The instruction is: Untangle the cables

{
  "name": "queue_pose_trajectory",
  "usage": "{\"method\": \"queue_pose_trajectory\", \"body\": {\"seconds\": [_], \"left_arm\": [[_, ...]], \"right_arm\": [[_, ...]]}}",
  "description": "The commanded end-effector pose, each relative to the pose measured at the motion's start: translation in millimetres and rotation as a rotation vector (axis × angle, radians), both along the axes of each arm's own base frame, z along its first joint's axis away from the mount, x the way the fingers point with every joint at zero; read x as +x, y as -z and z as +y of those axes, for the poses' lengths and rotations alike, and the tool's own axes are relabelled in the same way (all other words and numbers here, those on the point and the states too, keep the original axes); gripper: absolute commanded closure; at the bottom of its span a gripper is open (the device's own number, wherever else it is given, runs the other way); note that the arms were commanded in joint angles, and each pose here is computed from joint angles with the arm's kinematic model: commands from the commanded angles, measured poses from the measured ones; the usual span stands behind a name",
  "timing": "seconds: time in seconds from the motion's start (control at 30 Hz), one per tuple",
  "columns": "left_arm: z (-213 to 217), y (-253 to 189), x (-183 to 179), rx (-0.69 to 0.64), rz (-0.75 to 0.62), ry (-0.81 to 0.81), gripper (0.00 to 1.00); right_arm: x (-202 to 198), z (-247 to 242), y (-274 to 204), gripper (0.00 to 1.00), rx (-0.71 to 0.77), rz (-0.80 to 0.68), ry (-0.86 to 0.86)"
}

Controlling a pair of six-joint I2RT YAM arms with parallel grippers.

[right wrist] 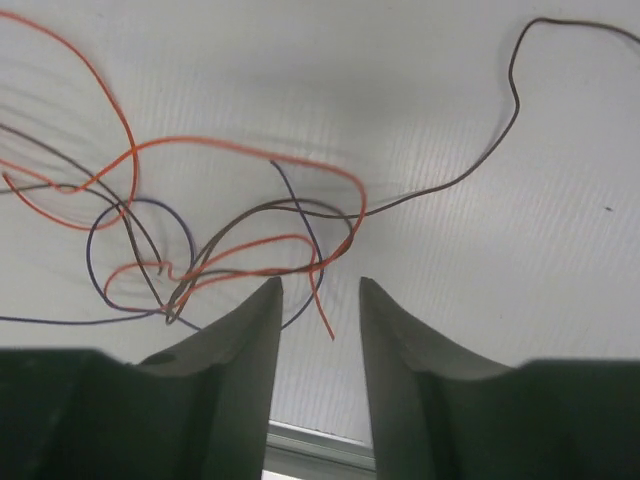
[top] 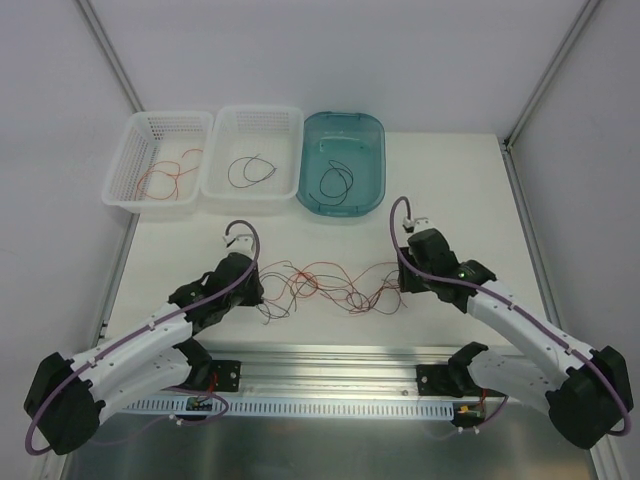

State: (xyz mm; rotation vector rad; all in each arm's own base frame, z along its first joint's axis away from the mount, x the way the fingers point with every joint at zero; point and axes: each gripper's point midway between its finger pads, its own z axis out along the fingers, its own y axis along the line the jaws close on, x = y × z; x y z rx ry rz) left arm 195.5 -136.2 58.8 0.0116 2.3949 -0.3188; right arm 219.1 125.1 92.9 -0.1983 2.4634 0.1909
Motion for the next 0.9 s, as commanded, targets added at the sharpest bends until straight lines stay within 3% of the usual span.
{"method": "queue_pose_trajectory", "body": {"seconds": [0.0,0.2,0.3,0.5,0.7,0.87], "left_arm": [[-14.9,-31.9,8.7,-0.067,-0.074,0.069,1.0],[-27.0,-35.9,6.1,-0.101,-0.048,0.115,1.0],[-30.9,-34.2,3.8,-0.11,-0.028,0.131,1.0],[-35.7,-36.1,3.0,-0.136,-0.022,0.138,1.0],[-36.3,-34.5,2.2,-0.147,-0.02,0.132,1.0],[-34.6,-30.6,1.5,-0.144,-0.015,0.123,1.0]], "right_arm": [[-7.1,27.3,-37.6,0.57,0.001,-0.08,-0.149],[-9.6,77.4,-101.7,0.46,0.063,-0.248,-0.35],[-16.8,105.2,-111.2,0.4,0.121,-0.269,-0.47],[-33.5,169.3,-83.3,0.36,0.236,-0.12,-0.678],[-37.4,209.8,-35.5,0.36,0.264,0.025,-0.717],[-42.4,219.3,-11.7,0.48,0.251,0.094,-0.726]]}}
